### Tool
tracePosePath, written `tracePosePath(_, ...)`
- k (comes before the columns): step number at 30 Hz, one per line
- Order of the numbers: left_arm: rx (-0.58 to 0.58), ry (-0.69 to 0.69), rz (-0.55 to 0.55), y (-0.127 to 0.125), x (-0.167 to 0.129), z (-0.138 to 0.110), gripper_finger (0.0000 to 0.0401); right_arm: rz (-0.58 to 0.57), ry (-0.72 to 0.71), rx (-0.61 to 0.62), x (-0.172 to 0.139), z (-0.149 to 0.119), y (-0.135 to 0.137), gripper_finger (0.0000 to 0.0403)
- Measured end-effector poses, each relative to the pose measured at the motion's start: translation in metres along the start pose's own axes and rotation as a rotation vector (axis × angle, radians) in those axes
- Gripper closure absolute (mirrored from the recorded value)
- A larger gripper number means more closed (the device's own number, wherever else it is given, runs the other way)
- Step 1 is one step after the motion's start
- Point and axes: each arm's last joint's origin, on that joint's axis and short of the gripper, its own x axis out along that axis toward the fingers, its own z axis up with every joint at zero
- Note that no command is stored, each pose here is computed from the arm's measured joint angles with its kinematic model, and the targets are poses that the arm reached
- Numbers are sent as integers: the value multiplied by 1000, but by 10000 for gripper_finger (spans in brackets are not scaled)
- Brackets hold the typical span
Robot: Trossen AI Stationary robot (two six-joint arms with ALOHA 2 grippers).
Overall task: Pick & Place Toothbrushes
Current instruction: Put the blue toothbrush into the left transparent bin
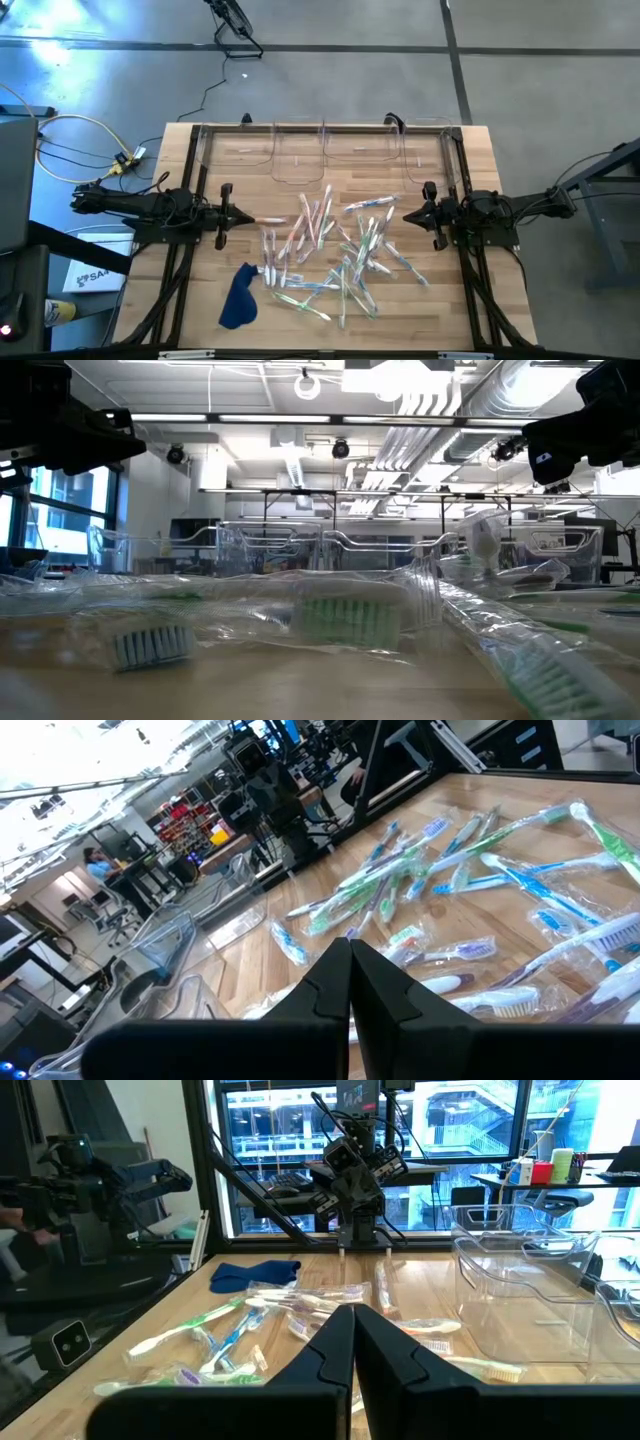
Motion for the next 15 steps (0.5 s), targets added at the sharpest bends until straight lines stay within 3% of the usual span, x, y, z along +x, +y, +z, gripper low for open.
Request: tracePosePath(15, 0, 9, 24, 1, 0, 0, 401, -22, -6, 0, 0, 1, -1, 398)
